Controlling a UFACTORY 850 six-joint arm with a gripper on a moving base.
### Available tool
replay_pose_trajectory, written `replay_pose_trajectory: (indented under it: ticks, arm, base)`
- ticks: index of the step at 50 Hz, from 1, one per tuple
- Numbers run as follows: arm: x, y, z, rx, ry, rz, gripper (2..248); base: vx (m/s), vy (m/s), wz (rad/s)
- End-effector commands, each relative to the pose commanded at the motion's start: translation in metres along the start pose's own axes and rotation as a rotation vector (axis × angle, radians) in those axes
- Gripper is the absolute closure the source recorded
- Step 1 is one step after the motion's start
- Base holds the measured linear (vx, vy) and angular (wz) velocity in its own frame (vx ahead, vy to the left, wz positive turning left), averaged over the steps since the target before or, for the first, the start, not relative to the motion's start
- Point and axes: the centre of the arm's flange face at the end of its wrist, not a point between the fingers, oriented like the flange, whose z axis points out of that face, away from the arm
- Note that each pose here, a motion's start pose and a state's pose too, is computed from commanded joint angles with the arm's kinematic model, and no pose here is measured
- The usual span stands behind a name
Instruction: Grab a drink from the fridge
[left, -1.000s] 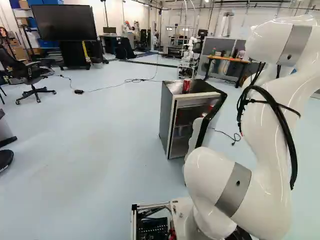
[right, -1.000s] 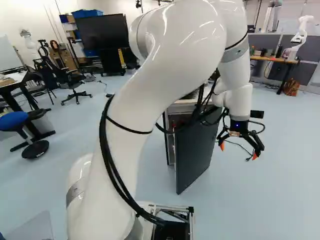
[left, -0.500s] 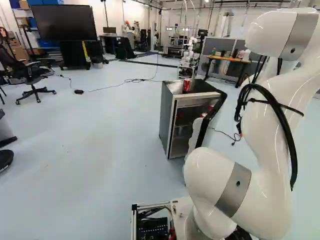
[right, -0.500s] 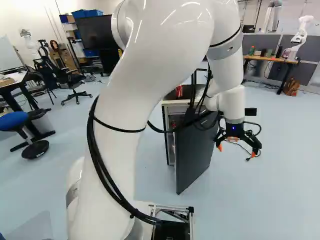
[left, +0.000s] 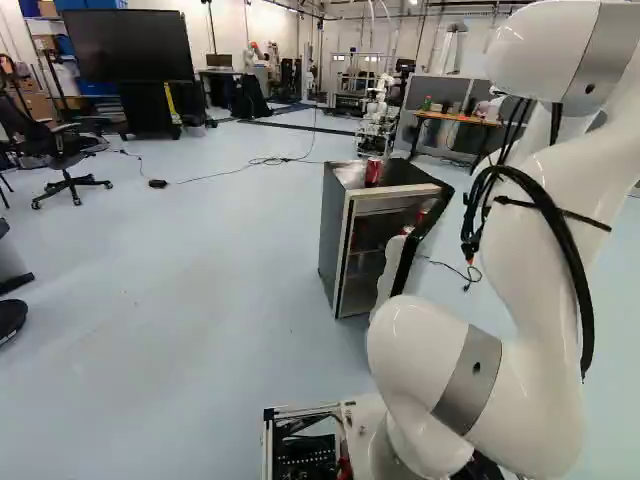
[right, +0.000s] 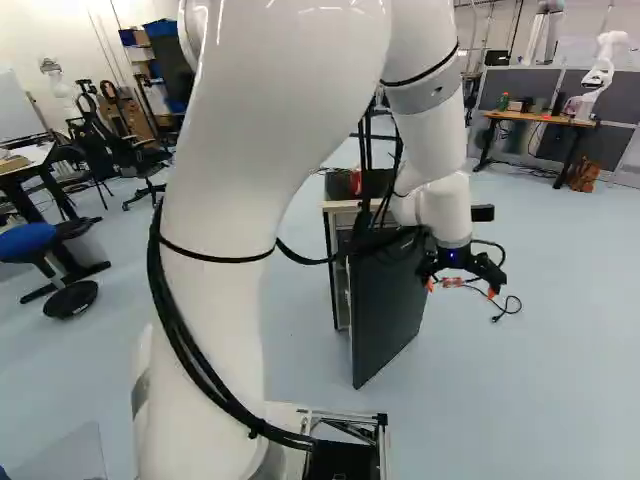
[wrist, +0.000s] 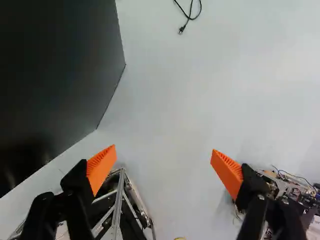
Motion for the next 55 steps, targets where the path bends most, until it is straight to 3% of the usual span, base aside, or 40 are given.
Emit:
replay_pose_trajectory:
  ticks: [30,55]
  arm:
    - [-0.009,-0.046,-0.023,0.035,0.189,-0.055,3]
    - [-0.029,-0.084,-0.041,0.064,0.204,-0.108,3]
  base:
    - [0.0,0.0,0.0]
    - [0.0,0.0,0.0]
